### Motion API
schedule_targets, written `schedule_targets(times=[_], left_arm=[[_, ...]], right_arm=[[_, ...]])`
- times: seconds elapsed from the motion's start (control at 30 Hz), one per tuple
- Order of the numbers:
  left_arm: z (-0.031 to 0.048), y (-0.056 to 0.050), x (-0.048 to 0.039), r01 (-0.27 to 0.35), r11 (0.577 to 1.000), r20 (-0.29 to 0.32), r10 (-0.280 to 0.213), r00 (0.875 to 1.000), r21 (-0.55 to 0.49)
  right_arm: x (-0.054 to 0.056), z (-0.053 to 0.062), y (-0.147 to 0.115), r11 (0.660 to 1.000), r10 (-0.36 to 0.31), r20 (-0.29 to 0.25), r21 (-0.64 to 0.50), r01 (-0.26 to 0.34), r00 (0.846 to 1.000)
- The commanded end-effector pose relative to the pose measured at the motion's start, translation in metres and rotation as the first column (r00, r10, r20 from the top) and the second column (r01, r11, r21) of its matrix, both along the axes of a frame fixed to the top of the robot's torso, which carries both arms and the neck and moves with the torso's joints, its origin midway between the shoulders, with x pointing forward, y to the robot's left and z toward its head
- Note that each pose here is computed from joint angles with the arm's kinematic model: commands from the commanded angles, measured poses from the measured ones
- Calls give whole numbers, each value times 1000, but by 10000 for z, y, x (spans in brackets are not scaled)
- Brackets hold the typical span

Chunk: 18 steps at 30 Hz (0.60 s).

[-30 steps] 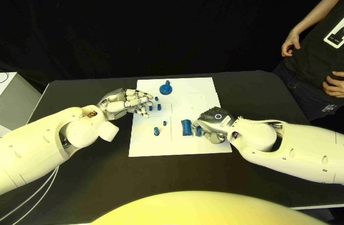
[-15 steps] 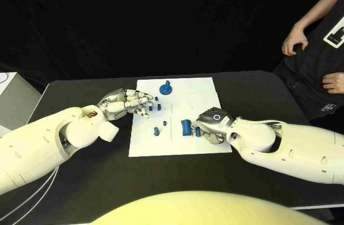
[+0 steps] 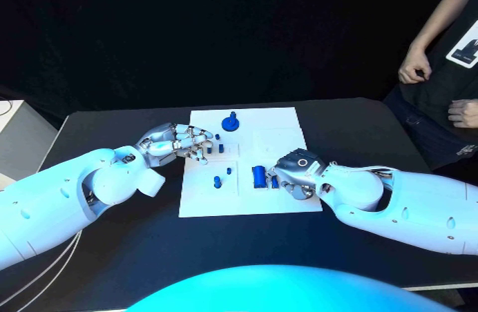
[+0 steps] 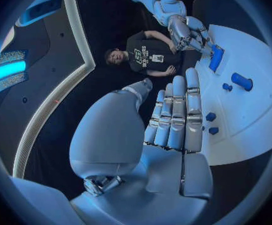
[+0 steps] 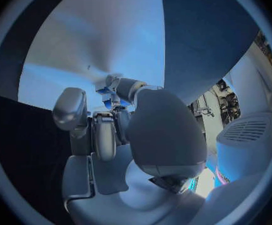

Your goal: Assemble the parts on the task board

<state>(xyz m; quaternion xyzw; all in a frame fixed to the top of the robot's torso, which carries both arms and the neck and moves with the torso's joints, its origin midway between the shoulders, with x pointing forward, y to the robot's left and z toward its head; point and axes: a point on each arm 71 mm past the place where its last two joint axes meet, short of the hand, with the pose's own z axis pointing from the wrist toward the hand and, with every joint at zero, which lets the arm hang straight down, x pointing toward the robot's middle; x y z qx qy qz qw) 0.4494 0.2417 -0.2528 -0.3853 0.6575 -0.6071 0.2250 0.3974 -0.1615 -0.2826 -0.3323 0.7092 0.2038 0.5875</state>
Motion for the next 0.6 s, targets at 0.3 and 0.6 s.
schedule_targets(times=[0.3, 0.6], left_arm=[[3, -19, -12, 22, 1000, 0, -22, 1000, -8], [0, -21, -12, 24, 1000, 0, -24, 1000, -7]], right_arm=[[-8, 16, -5, 1000, -7, 23, 1, 7, 1000], [-42, 155, -40, 986, -21, 90, 164, 6, 996]])
